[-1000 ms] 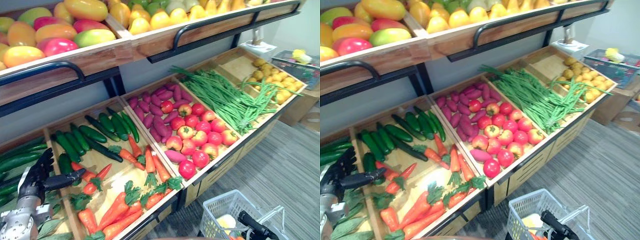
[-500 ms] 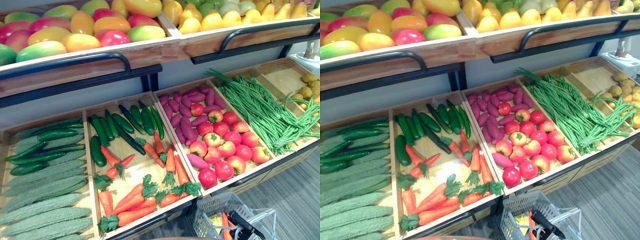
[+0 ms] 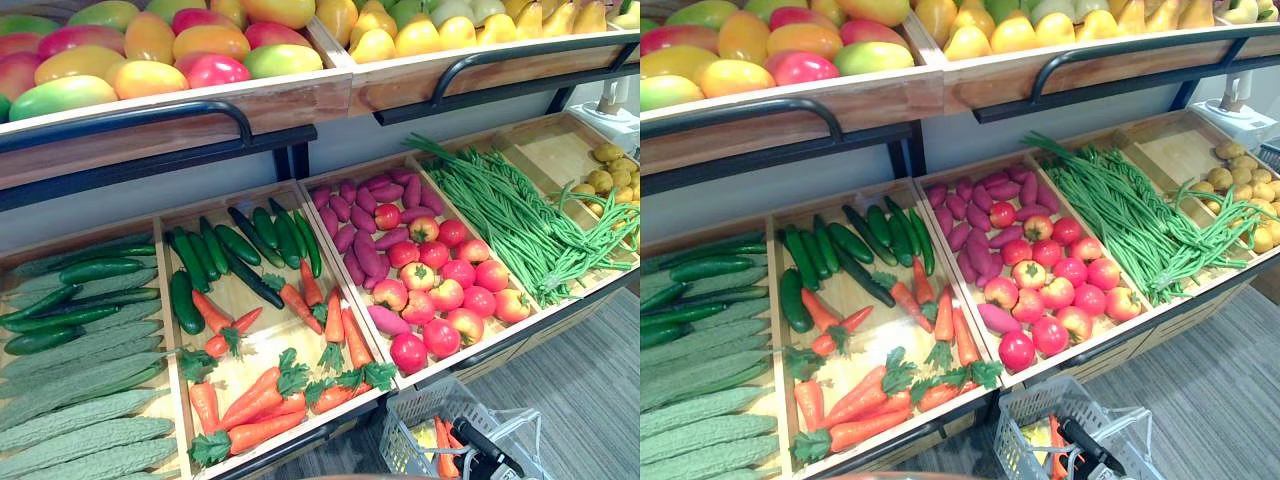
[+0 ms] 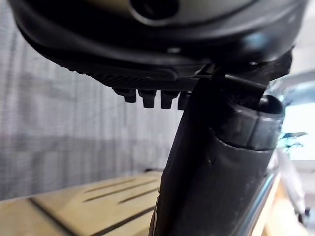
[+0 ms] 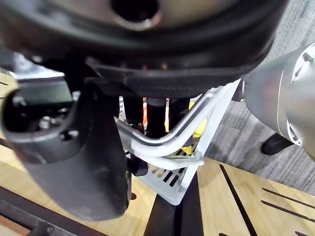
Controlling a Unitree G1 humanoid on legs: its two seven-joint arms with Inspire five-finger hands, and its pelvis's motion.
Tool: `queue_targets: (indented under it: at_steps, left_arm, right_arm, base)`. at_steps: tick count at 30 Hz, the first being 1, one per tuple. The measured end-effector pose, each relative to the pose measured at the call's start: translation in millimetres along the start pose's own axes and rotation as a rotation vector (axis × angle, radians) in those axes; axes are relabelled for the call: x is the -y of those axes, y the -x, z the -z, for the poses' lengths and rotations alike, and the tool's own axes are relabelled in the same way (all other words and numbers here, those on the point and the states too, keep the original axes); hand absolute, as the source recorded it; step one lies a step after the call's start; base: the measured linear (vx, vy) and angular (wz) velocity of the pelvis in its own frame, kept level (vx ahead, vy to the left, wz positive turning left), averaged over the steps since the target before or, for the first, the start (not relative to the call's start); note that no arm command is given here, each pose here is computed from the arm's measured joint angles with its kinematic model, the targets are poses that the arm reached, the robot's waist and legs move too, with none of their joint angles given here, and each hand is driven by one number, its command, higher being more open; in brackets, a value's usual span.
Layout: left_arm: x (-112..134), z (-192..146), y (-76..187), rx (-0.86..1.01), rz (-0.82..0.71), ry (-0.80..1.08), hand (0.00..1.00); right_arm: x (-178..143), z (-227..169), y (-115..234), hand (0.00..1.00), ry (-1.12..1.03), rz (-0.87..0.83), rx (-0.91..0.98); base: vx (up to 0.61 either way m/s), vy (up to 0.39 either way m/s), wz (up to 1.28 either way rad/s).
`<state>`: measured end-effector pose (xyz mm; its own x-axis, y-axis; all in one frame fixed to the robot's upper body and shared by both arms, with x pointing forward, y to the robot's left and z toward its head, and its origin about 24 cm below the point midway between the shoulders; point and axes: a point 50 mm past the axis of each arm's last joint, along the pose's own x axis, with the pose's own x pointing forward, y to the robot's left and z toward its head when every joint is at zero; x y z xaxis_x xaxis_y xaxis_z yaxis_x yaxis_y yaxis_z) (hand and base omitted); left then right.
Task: Pick vegetable in the basket
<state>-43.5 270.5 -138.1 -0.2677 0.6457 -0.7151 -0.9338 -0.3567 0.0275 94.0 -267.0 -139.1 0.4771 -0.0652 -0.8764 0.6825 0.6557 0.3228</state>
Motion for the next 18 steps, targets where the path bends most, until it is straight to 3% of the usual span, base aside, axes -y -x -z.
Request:
queue_targets:
  at_steps: [2, 5, 18]
  left_arm:
    - [13.0, 16.9, 7.2, -0.070, 0.153, -0.101, 1.00]
    - [9.1, 21.3, 7.7, -0.110, 0.227, -0.177, 1.00]
    - [-3.5, 6.7, -6.5, -0.150, 0.345, -0.410, 1.00]
  right_arm:
    - [-3.3, -3.1, -1.1, 0.00, 0.004, -0.010, 0.013]
    - [-3.0, -4.2, -1.1, 0.00, 0.007, -0.010, 0.026]
    - [-5.0, 6.0, -4.4, 0.00, 0.028, -0.023, 0.003]
  base:
    - [0.00, 0.015, -0.02]
    - [0.01, 0.032, -0.01]
    - [-0.03, 0.029, -0.07]
